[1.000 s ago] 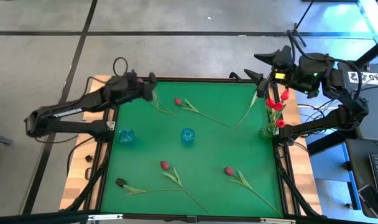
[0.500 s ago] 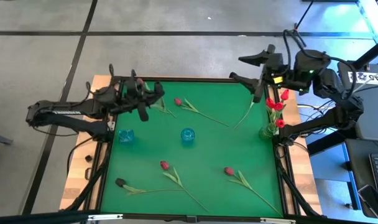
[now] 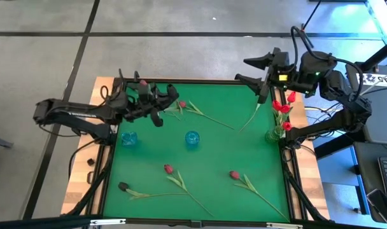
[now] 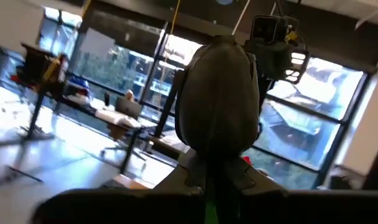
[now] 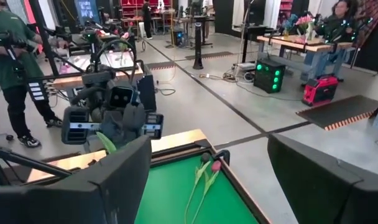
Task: Sort flowers into vase by color
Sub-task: Put the black flower into the right blue flower vase
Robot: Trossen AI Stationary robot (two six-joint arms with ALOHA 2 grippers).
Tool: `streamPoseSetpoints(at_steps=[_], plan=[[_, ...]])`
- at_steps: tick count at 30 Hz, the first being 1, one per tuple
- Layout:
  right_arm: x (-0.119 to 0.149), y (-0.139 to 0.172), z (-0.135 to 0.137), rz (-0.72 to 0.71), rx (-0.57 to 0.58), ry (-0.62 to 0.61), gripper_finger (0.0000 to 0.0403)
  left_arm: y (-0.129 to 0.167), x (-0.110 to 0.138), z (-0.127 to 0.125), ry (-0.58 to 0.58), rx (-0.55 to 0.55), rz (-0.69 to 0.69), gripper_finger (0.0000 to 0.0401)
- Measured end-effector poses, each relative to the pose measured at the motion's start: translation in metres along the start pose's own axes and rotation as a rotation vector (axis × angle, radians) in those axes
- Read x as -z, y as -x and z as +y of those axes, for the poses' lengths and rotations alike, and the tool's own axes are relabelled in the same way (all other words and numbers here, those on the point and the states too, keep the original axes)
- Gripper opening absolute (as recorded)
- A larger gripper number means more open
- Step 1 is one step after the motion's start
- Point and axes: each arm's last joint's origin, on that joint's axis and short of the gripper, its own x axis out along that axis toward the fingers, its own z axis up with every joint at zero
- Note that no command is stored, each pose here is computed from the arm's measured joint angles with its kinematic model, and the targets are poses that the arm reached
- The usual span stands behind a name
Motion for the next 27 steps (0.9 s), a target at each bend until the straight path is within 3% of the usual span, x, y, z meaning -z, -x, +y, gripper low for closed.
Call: streamPoseSetpoints(at_steps=[10,16,21,27], plan=[[0.001,0.0,0.0,0.006,0.002,-0.029,0.0321,-0.014,0.034,-0.013,0.021,0.055,0.073,0.0003],[0.001,0.0,0.0,0.007,0.002,-0.033,0.0321,-0.014,0.037,-0.014,0.009,0.028,0.08,0.0003],[0.002,0.0,0.0,0.022,0.001,-0.026,0.0321,-0.012,0.051,-0.008,-0.038,-0.038,0.219,0.0006],[0.006,0.0,0.0,0.061,-0.005,-0.018,0.0321,-0.009,0.062,-0.003,-0.083,-0.108,0.323,0.0048]])
